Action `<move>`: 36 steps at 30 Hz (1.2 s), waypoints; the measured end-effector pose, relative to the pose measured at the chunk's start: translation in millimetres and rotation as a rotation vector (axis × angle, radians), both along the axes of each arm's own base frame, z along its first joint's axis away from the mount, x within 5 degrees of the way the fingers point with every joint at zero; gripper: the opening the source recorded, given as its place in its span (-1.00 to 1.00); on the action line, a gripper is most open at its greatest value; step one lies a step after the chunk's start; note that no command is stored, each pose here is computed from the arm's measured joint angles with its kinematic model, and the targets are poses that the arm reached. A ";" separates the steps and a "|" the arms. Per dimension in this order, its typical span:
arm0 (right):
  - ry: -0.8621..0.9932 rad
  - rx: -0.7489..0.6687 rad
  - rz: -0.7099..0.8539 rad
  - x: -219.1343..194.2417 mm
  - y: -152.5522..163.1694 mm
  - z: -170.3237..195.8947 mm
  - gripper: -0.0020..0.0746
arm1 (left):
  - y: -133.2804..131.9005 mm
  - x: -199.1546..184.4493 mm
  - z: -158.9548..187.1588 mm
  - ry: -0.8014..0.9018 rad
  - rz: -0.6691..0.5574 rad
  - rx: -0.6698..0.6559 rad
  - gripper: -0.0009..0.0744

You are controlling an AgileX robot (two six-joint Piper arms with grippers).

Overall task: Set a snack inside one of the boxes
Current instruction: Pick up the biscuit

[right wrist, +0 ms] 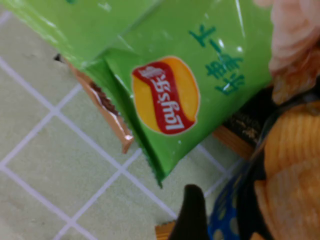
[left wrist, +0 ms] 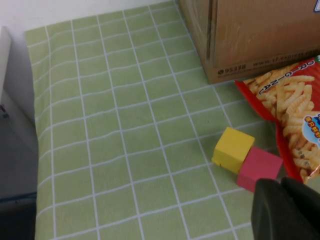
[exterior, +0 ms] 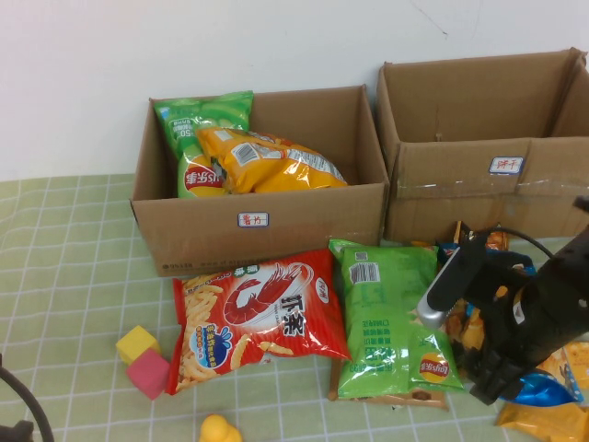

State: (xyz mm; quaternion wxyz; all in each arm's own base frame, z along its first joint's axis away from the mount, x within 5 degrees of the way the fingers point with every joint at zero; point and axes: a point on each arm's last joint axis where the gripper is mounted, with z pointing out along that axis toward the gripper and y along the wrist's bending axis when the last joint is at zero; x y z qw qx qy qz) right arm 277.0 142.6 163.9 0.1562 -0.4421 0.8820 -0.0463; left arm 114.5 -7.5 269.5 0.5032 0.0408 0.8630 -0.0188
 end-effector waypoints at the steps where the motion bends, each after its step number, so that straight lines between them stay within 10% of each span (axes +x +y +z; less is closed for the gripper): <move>1: 0.004 -0.001 -0.016 0.4 -0.2 -1.7 0.50 | 0.0 -0.1 -1.3 0.003 0.001 -0.002 -0.98; 11: -0.004 -0.081 -0.128 9.2 -5.0 3.4 0.51 | 0.2 0.2 -4.1 -0.002 0.006 -0.005 -0.98; 23: -0.170 0.049 -0.389 -23.2 -30.3 119.3 0.51 | -0.1 0.4 -5.4 -0.006 0.008 -0.015 -0.98; 36: 0.088 0.093 -0.268 -80.5 -39.4 32.7 0.51 | -0.7 0.5 -5.2 -0.007 0.011 -0.034 -0.98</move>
